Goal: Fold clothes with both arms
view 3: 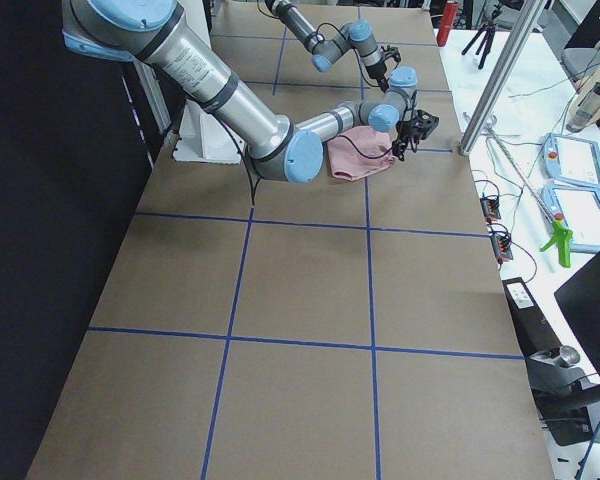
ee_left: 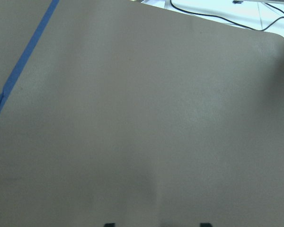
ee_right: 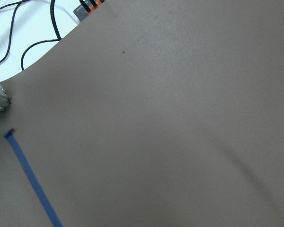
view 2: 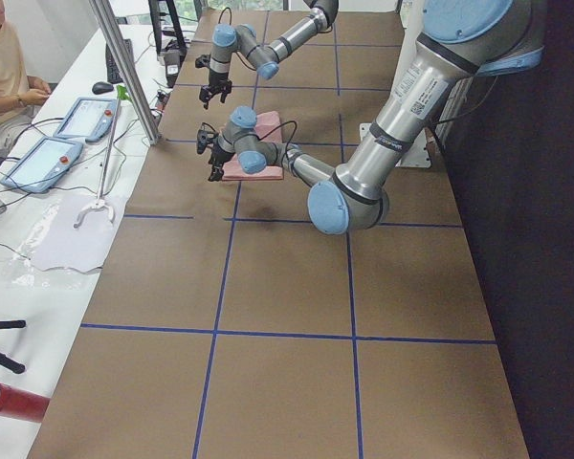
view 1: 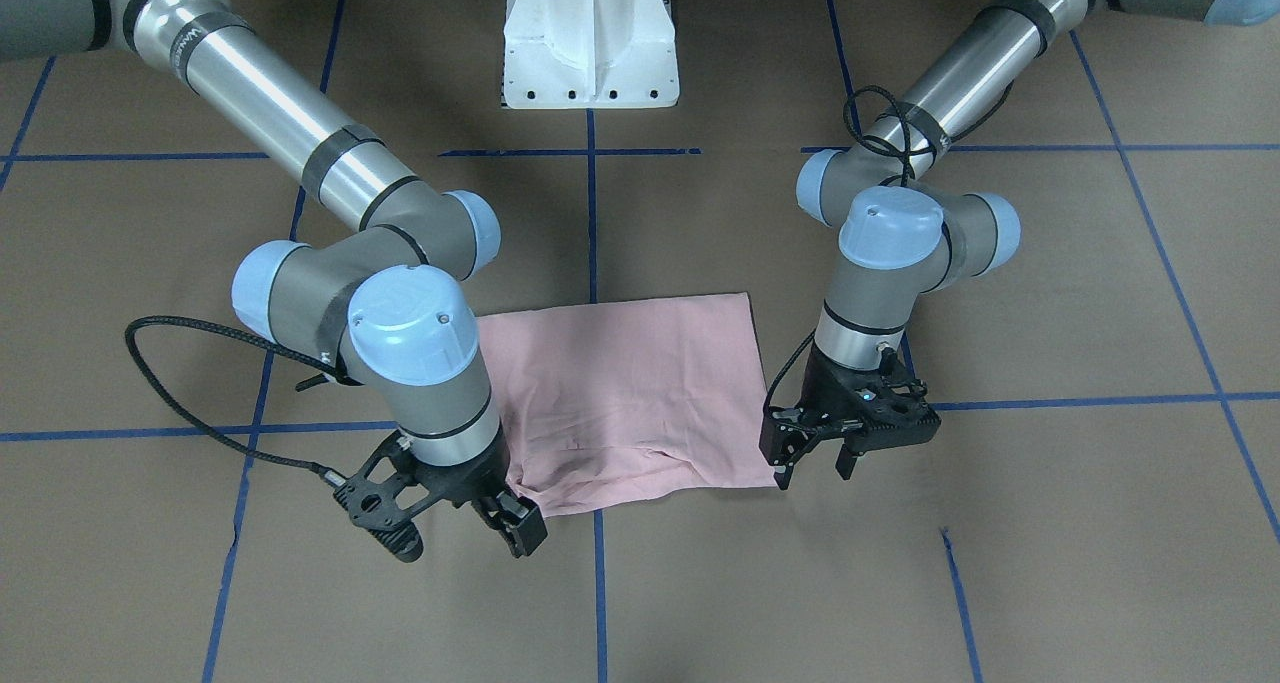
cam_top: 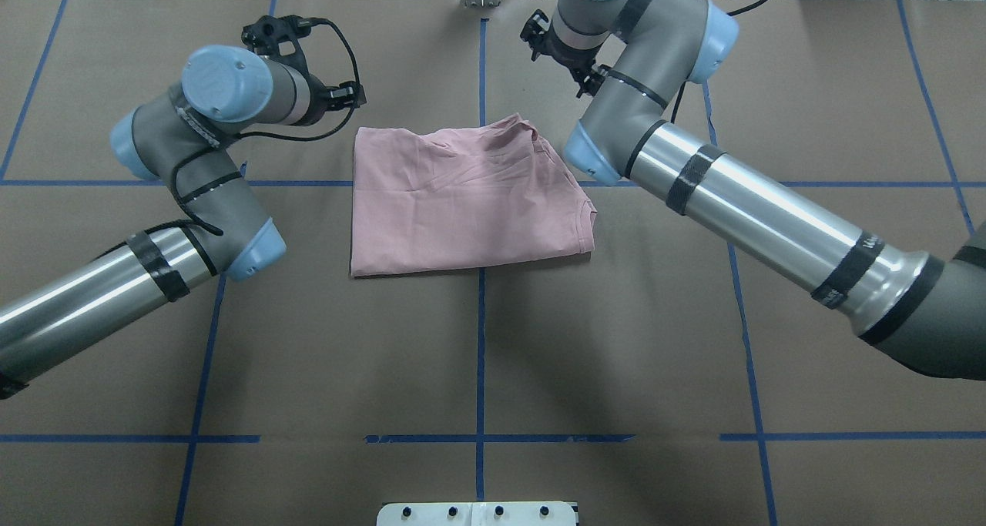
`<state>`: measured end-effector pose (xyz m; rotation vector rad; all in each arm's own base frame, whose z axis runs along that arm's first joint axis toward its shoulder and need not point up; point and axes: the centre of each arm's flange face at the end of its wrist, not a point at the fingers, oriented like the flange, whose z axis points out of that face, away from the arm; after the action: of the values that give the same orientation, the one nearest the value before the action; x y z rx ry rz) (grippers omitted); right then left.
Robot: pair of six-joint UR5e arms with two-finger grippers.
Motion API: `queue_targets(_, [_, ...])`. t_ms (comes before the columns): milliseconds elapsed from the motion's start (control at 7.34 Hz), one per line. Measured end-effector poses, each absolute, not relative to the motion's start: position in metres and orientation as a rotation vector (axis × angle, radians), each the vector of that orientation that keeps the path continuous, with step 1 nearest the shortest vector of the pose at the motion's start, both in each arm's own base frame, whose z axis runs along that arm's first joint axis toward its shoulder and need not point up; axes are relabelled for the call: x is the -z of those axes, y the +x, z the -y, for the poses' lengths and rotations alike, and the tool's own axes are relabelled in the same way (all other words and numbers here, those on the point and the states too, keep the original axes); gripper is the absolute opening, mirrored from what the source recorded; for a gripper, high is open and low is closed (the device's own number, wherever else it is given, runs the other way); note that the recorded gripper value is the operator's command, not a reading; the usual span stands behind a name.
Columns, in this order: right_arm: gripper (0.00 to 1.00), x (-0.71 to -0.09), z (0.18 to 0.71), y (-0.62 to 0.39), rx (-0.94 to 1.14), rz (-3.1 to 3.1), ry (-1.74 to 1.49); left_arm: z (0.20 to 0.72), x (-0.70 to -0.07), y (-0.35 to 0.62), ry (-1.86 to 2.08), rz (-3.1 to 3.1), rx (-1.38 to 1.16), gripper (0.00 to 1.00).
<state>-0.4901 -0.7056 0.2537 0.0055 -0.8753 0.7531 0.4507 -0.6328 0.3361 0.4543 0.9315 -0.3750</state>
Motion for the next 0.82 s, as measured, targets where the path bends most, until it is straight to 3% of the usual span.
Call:
queue_targets(409, [1.0,-0.368,0.712,-0.331,-0.55,0.868,0.03,0.664,-0.373,0.304,0.484,-0.947,0.129,0.8])
queue_targets(817, [1.0,-0.484,0.693,-0.127,-0.299,0.818,0.083,0.645,-0.457,0.133,0.539,-0.907,-0.098,0.82])
